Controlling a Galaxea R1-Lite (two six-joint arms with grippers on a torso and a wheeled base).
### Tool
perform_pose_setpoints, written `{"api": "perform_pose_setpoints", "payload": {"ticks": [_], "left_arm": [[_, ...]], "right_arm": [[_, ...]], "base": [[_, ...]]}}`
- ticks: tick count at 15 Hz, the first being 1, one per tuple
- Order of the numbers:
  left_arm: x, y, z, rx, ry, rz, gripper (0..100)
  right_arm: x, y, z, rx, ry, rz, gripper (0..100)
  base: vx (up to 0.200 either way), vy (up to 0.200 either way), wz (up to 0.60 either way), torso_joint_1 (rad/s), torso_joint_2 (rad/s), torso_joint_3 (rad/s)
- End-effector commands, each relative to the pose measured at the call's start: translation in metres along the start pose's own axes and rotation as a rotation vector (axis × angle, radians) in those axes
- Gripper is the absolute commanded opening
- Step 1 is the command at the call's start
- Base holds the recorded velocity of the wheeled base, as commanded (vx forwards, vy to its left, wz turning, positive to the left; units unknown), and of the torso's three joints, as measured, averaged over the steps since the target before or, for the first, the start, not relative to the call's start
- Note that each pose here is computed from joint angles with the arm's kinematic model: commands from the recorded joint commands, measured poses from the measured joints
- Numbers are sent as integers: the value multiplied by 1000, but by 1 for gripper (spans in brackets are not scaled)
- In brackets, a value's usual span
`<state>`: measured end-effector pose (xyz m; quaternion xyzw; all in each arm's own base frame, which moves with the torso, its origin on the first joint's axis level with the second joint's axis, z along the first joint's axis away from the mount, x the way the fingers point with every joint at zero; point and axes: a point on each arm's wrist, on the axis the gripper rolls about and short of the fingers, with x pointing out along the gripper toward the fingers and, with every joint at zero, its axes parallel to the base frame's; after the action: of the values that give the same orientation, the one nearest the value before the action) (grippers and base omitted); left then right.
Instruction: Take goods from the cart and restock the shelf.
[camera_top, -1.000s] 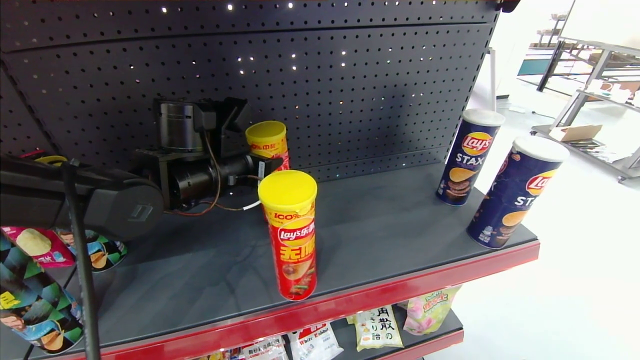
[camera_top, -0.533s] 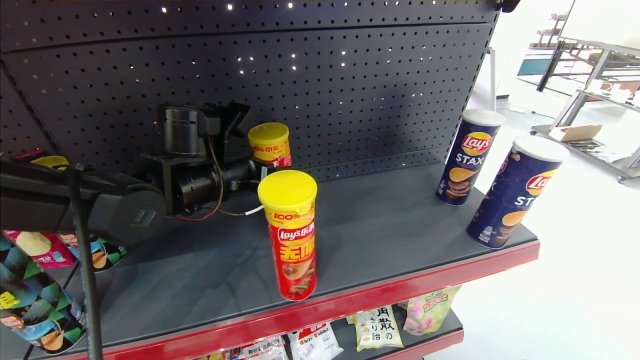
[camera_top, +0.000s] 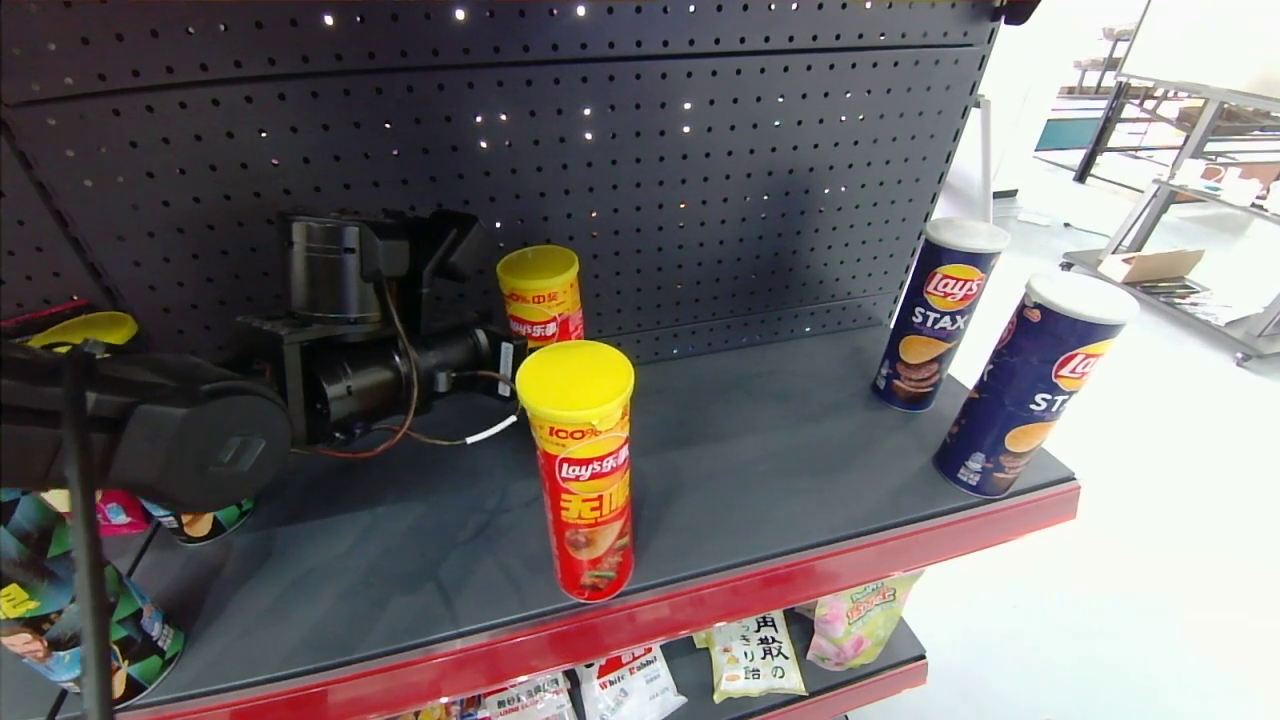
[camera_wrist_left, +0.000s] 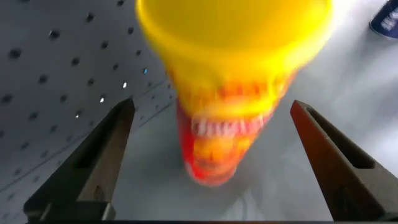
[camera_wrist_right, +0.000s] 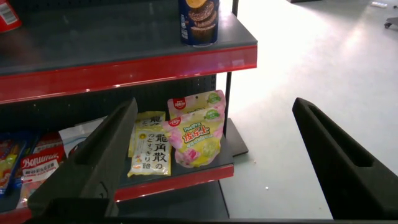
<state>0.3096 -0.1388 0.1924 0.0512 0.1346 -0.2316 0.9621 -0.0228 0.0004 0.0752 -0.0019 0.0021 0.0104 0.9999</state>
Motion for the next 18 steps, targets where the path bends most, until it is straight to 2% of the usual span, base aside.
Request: {"api": "perform_pose_setpoints", "payload": {"ticks": [1,6,9,12,15,16,18], "left_arm": [[-28,3,1,-3,-12,14,100],[-80,2,-15,-5,-6,32,100],[-130,-3,-27,4,-15,22,100],[-190,-8,-33,13,18,4,100],[-224,-11,-35,16,-20,-45,100],[-244,-13,-38,18,-43,-65,100],[-275,-16,-50,20,-56,-72,100]], "right_arm": [[0,0,0,-1,0,1,100],[0,0,0,-1,-1,1,100],[0,0,0,-1,0,1,100],[0,0,0,-1,0,1,100],[0,0,0,-1,-1,1,100],[0,0,0,-1,0,1,100],[0,0,0,-1,-1,1,100]], "base": [[0,0,0,0,0,0],[0,0,0,0,0,0],[0,0,0,0,0,0],[0,0,0,0,0,0],[0,0,0,0,0,0],[0,0,0,0,0,0],[0,0,0,0,0,0]]}}
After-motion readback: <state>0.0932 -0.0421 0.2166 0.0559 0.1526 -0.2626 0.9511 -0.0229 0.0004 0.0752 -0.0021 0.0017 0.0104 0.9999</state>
